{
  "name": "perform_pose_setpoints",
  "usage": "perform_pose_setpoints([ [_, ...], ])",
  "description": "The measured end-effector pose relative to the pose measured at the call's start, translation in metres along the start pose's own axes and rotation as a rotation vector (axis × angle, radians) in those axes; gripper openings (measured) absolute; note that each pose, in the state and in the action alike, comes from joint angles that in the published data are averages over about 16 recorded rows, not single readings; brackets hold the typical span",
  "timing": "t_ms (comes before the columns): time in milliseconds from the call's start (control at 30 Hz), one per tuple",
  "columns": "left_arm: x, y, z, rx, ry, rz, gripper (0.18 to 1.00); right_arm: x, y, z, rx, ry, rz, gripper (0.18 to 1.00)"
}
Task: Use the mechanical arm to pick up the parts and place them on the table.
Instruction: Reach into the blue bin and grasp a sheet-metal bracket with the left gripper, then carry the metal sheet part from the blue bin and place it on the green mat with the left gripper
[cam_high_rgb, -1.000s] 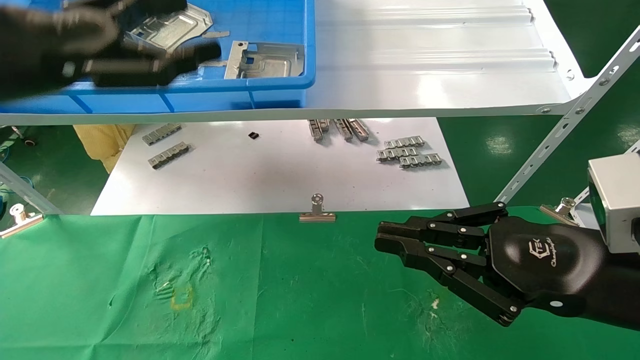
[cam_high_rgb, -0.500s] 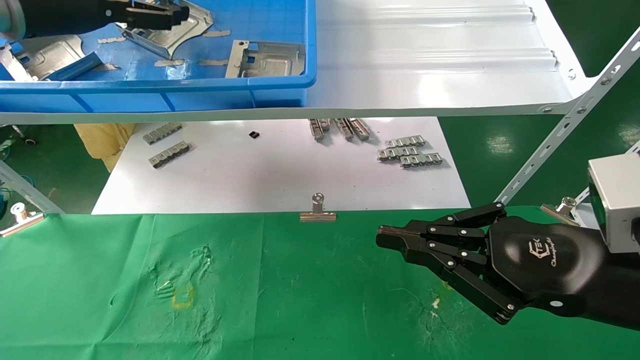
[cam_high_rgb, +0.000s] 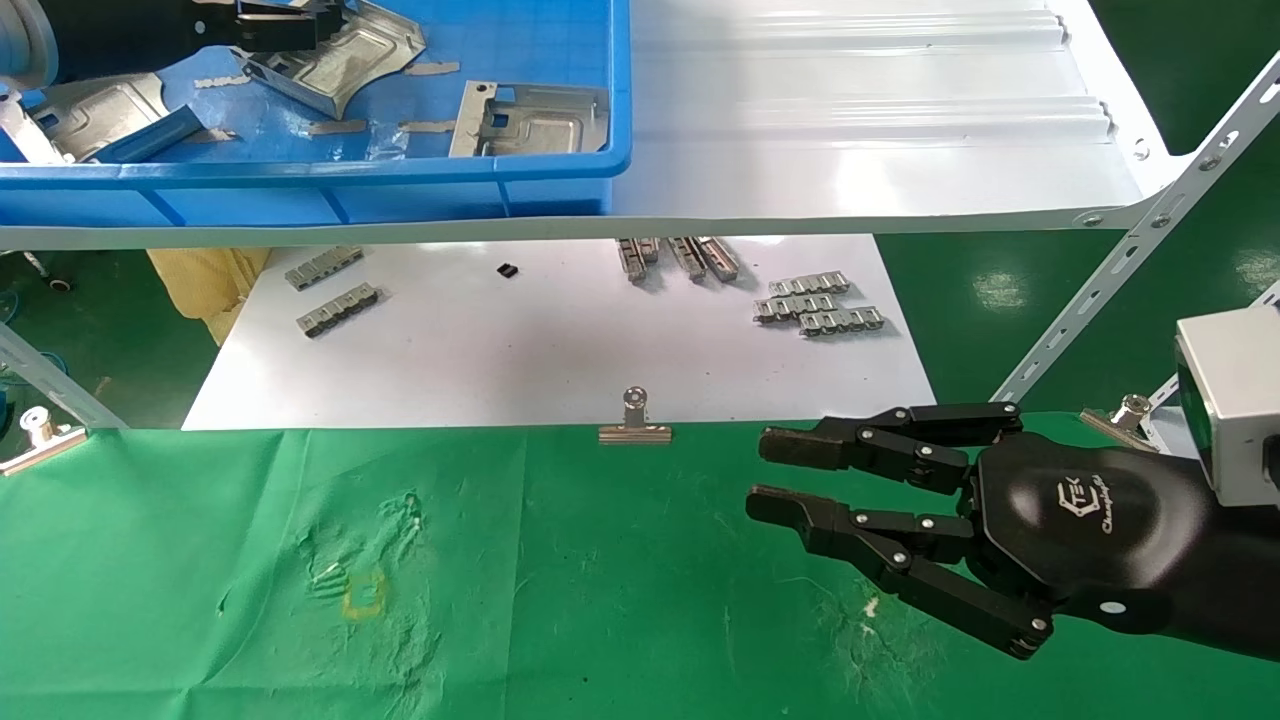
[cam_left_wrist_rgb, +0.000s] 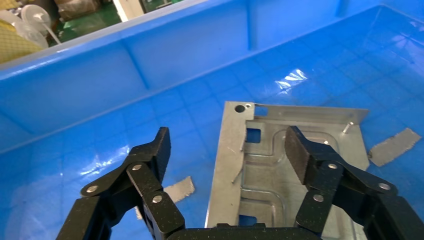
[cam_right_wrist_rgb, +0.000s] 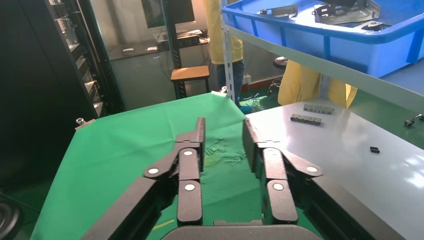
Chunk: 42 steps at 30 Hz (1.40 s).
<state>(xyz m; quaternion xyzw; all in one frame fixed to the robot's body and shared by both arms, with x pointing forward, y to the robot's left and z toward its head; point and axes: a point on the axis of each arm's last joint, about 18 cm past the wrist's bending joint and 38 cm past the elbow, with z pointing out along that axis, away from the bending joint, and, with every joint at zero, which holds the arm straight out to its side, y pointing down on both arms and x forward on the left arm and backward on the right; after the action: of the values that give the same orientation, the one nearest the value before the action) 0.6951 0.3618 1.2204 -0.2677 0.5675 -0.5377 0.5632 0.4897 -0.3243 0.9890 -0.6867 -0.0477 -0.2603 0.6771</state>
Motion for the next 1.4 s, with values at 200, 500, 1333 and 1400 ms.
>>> perform_pose_setpoints([
  [200, 0.0, 0.004, 0.0, -0.014, 0.003, -0.007, 0.787, 0.0, 0.0, 0.0, 0.0, 0.0, 0.0, 0.422],
  [500, -0.001, 0.008, -0.001, -0.022, 0.001, -0.011, 0.608, 0.0, 0.0, 0.0, 0.0, 0.0, 0.0, 0.629],
  [1333, 0.04, -0.025, -0.064, 0.18, 0.439, 0.122, 0.272, 0.0, 0.0, 0.0, 0.0, 0.0, 0.0, 0.989],
  [1400, 0.048, -0.023, -0.075, 0.205, 0.506, 0.165, 0.272, 0.0, 0.0, 0.0, 0.0, 0.0, 0.0, 0.995],
])
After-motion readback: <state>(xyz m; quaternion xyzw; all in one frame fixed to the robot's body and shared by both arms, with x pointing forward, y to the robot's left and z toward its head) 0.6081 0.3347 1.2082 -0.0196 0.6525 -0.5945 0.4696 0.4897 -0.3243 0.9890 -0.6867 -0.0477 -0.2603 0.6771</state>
